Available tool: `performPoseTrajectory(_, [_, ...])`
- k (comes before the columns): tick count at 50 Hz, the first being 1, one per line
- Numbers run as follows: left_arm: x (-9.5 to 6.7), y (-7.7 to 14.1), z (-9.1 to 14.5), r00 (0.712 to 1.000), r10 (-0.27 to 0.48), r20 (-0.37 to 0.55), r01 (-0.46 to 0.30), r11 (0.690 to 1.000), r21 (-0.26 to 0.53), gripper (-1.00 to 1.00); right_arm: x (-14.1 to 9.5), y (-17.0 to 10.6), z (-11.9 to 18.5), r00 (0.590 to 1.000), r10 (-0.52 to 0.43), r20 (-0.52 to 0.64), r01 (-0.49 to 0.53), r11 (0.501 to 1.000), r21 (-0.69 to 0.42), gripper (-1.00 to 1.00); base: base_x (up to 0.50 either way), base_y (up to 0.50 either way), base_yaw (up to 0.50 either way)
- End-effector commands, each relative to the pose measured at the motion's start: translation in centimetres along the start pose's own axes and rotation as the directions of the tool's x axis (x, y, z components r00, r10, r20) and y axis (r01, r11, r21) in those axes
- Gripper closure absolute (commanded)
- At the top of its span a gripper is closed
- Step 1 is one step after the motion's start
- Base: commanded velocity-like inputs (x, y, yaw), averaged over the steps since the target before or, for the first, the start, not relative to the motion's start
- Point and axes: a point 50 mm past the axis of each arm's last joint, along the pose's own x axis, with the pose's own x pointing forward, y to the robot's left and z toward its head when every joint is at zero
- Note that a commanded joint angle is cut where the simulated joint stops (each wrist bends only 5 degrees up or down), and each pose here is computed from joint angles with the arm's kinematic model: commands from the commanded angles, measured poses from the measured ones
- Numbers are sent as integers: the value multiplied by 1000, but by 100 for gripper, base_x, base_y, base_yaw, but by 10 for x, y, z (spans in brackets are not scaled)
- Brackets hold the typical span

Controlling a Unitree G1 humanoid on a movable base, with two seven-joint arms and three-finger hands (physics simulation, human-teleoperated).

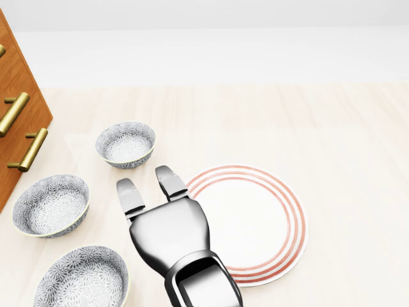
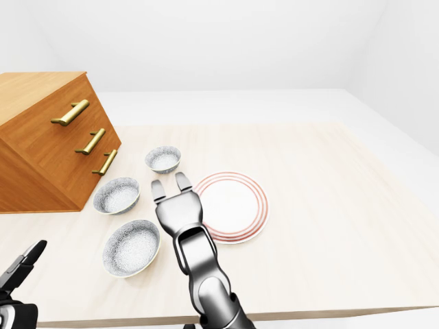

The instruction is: Put the bowl at the front on the plate.

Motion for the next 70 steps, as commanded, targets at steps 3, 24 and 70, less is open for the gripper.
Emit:
performPoseTrajectory(3, [0,0,-1,1000,-1,-2,1,1000,6,-100,-4,6,17,998,19,56,-18,1000,-24,-100,0,0,0])
performPoseTrajectory(24, [0,0,1,1000,0,2,0,1000,-3,-100,-26,13,57,964,25,265,15,989,-147,-100,0,0,0])
performPoseTrajectory(70, [0,1,-2,1000,2,-10,-2,1000,5,-100,-21,27,66,956,96,277,-38,977,-208,-100,0,0,0])
